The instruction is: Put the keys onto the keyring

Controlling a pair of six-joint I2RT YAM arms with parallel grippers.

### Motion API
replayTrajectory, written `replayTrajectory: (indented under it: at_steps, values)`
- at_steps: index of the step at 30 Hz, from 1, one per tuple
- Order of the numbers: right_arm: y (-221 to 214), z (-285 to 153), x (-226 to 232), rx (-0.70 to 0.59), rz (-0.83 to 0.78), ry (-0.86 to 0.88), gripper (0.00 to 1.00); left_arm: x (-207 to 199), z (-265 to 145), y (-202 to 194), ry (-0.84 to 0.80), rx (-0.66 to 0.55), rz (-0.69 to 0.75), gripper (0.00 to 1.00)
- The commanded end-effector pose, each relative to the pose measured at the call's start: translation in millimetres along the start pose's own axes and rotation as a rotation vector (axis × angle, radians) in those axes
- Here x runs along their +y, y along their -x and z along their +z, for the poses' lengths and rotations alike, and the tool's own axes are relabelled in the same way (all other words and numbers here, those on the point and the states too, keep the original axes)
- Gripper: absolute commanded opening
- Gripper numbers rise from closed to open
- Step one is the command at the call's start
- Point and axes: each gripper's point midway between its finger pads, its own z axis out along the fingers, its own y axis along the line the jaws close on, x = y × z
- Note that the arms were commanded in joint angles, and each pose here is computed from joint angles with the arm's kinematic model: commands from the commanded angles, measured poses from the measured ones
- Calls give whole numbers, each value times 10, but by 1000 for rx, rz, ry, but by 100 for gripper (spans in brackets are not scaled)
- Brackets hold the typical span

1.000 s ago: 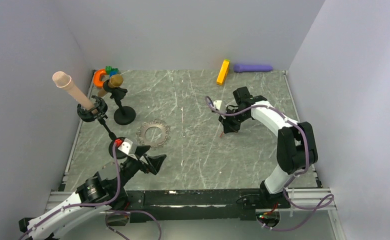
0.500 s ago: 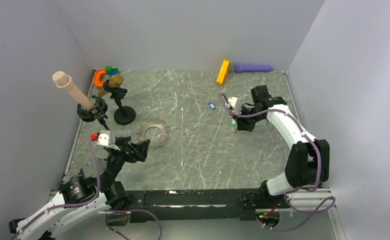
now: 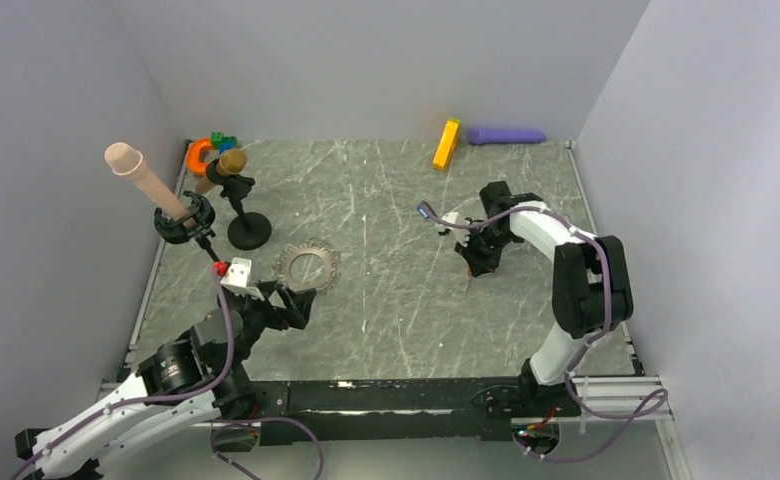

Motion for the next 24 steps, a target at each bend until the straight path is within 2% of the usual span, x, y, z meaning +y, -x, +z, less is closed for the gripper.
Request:
replayTrajectory:
  at_steps: [1, 8, 24]
  values:
    - [325, 67, -122, -39, -45, -40, 0, -39, -40, 23, -32, -16, -50, 100]
    - [610, 312, -20, -50, -60, 8, 0, 18, -75, -36, -31, -18, -69, 100]
    - [889, 580, 169, -37, -92, 61, 0, 25, -82, -102, -39, -12, -98, 99]
